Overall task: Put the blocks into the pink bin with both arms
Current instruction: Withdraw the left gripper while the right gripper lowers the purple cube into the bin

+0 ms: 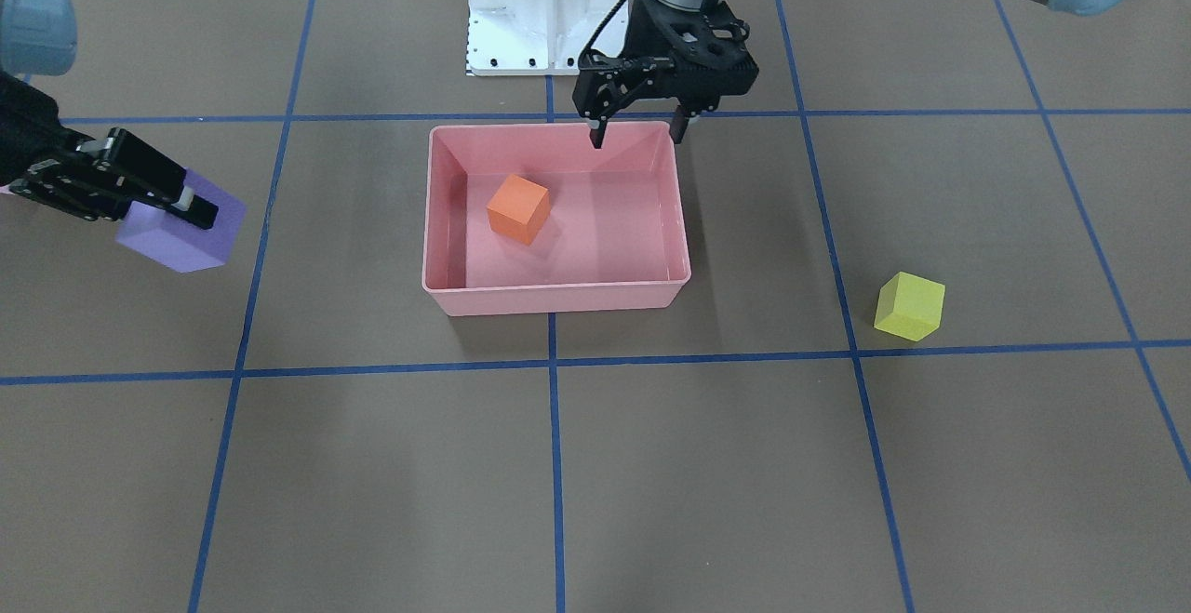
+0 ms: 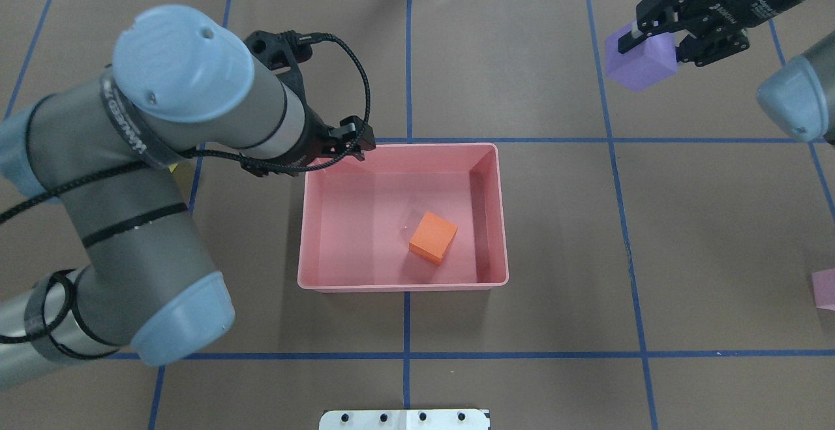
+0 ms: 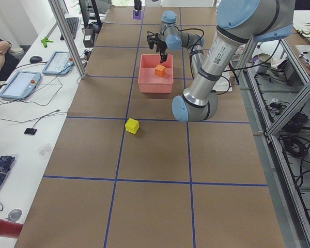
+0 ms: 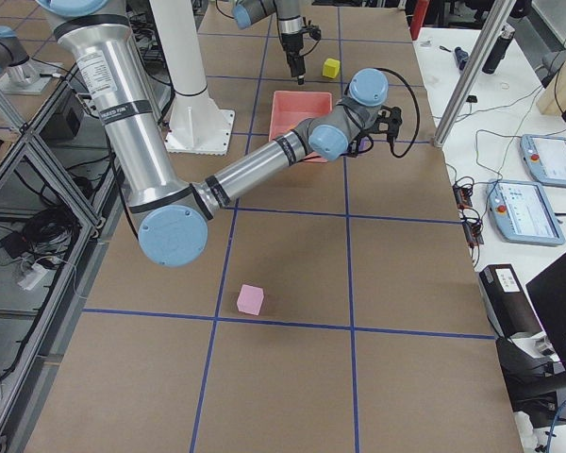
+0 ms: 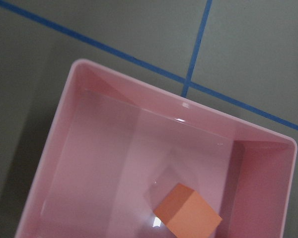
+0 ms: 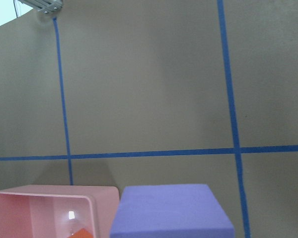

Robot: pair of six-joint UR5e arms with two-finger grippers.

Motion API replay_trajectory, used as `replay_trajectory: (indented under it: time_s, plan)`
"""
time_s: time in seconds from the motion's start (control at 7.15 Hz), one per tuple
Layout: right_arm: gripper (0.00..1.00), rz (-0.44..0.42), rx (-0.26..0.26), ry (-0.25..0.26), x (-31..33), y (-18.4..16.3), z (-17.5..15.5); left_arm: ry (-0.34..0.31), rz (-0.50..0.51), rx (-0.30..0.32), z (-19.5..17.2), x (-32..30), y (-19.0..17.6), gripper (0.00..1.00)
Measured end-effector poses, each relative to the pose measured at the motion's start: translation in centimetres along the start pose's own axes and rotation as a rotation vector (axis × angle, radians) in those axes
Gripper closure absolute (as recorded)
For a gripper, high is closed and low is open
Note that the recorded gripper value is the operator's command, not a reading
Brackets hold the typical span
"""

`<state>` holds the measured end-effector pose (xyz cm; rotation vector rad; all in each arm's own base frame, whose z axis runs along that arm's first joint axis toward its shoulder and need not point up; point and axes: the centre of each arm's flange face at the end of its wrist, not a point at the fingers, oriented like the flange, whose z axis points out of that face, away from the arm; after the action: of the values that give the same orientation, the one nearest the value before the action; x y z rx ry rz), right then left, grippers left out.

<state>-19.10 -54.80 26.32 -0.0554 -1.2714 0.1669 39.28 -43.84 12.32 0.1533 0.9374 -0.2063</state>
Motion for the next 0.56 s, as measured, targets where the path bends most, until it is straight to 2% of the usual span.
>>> replay_trajectory:
  time_s: [0.28, 0.56]
  plan:
    - [1.00, 0.000, 0.002, 0.005, -4.3, 2.7, 3.8, -0.071, 0.190, -0.015, -1.3, -6.0, -7.2, 0.00]
    - [1.00, 0.004, 0.035, 0.019, -9.3, 6.3, 9.6, -0.124, 0.345, -0.060, -0.3, -11.4, -12.4, 0.00]
